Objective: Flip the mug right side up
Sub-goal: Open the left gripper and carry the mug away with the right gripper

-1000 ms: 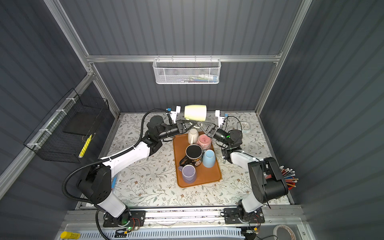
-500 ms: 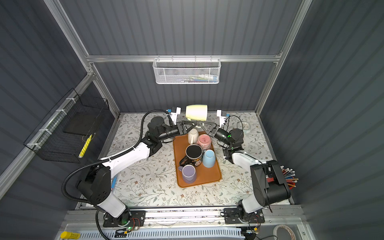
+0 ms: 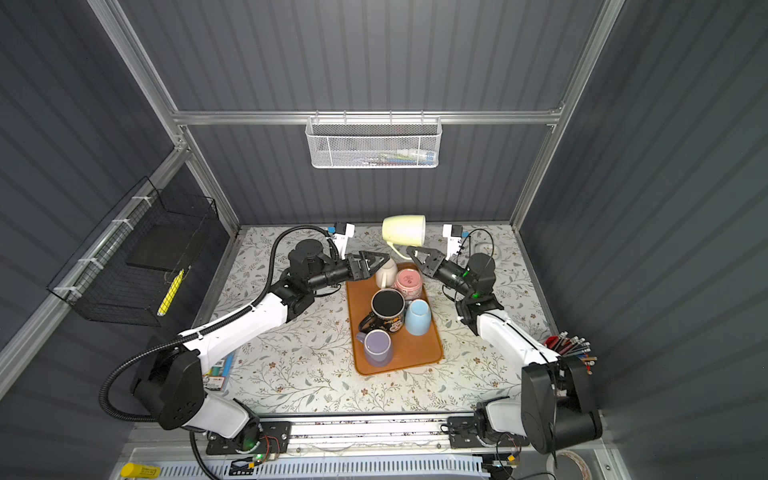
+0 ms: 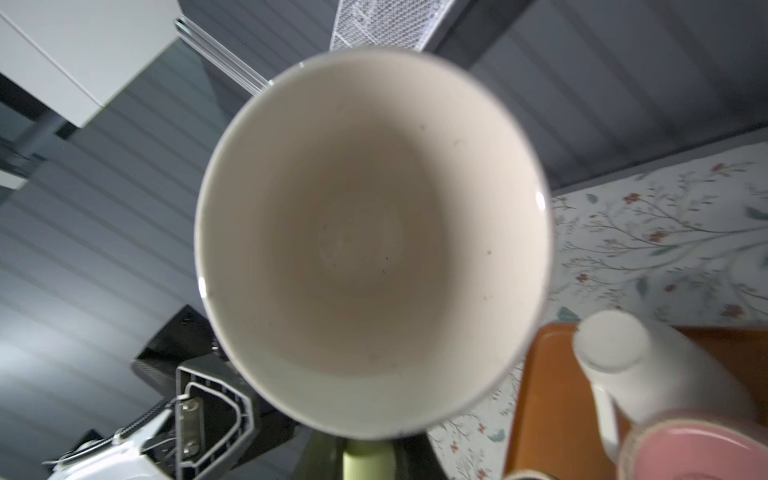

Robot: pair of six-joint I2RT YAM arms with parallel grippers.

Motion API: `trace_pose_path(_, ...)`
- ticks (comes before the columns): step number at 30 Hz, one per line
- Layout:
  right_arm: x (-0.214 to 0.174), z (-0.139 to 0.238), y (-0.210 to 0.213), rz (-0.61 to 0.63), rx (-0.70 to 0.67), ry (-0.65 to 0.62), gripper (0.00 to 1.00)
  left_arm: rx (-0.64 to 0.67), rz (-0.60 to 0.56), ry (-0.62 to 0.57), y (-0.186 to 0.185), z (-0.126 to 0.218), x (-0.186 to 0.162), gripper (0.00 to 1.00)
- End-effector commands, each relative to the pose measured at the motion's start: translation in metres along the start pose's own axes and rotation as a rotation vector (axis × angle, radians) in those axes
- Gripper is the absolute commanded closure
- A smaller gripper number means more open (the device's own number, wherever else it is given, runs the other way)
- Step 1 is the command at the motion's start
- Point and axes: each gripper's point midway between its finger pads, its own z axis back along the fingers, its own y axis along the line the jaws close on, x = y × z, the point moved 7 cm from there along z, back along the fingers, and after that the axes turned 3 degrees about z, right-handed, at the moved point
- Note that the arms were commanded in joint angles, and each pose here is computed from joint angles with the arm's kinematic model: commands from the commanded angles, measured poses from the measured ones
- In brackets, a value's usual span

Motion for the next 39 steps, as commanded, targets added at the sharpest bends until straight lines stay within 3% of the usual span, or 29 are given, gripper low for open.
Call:
trace_pose_path(1, 0.02, 0.007, 0.007, 0.151, -0.179, -0.027, 1.0, 0.126, -0.103, -0.002, 0.005, 0.019, -0.001, 0.0)
trace_pose_path(8, 0.045, 0.011, -0.026, 0.202, -0.628, 0.069, 1.0, 0.368, -0.161, 0.016, 0.023, 0.04, -0.005, 0.0)
trace_pose_path(11, 0.057, 0.008, -0.041, 0.225, -0.743, 0.117, 1.0, 0.477, -0.164, 0.036, 0.035, 0.046, -0.009, 0.0)
trace_pose_path(17, 0.074, -0.005, -0.076, 0.265, -0.935, 0.249, 1.0, 0.551, -0.175, 0.031, 0.046, 0.063, -0.021, 0.0)
trace_pose_path(26, 0.08, -0.028, -0.137, 0.305, -1.125, 0.469, 1.0, 0.618, -0.166, 0.041, 0.059, 0.08, -0.04, 0.0)
trace_pose_path(39, 0.076, -0.037, -0.201, 0.431, -1.255, 0.627, 1.0, 0.649, -0.188, 0.046, 0.066, 0.098, -0.056, 0.0)
